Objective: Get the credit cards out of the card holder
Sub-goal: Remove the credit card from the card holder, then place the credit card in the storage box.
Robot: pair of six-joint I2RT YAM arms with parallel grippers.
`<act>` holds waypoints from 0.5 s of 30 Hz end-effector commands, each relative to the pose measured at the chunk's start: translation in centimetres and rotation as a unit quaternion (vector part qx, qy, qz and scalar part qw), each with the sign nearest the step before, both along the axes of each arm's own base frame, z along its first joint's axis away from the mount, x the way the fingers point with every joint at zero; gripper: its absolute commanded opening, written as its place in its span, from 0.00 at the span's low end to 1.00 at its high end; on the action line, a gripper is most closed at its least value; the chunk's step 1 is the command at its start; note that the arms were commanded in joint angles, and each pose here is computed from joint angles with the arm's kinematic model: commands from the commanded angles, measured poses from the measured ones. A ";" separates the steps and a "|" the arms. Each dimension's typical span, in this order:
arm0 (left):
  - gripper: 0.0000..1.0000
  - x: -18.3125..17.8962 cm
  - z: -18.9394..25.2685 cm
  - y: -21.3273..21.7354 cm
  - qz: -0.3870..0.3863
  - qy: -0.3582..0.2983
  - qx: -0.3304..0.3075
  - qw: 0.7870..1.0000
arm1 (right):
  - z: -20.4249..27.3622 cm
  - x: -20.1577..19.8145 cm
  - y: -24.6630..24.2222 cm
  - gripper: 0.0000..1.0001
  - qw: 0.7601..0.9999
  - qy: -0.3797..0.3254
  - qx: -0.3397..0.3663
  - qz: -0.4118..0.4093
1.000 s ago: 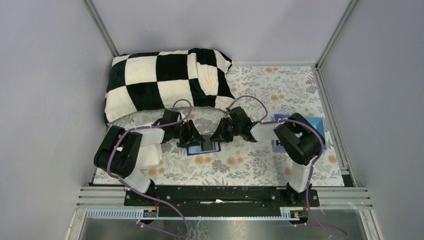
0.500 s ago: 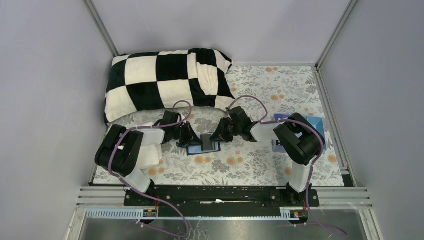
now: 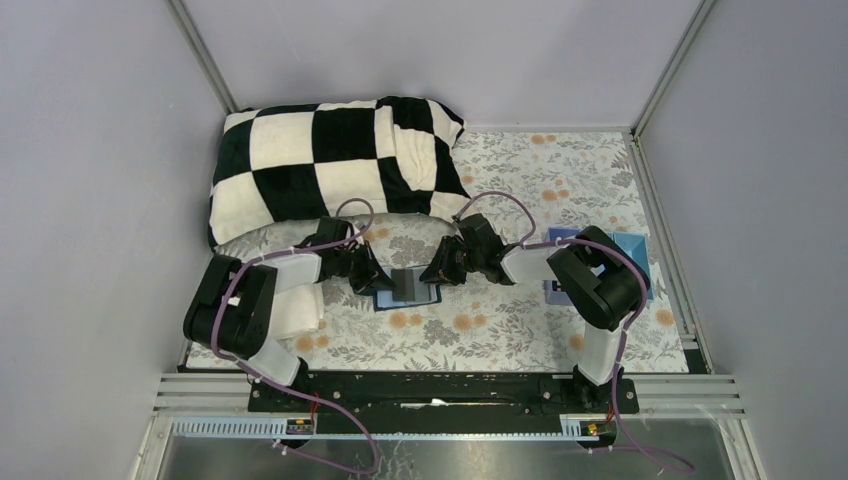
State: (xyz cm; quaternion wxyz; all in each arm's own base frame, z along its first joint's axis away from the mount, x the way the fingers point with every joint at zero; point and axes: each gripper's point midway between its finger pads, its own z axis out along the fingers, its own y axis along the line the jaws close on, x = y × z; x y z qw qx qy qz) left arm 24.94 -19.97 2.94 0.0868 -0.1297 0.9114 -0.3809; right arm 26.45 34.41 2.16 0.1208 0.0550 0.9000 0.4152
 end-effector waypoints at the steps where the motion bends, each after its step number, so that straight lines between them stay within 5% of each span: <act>1: 0.00 1.3 1.1 1.9 0.007 -0.029 0.049 0.998 | -3.0 -2.2 -1.9 0.27 0.998 0.038 -0.054 0.002; 7: 0.00 2.6 4.5 3.0 -0.007 -0.073 0.077 0.994 | -0.7 -1.7 -1.5 0.31 0.999 0.010 -0.042 0.019; 15: 0.00 3.1 10.6 1.5 -0.067 -0.142 0.031 0.987 | 6.9 0.1 -0.7 0.60 0.996 -0.083 0.015 0.039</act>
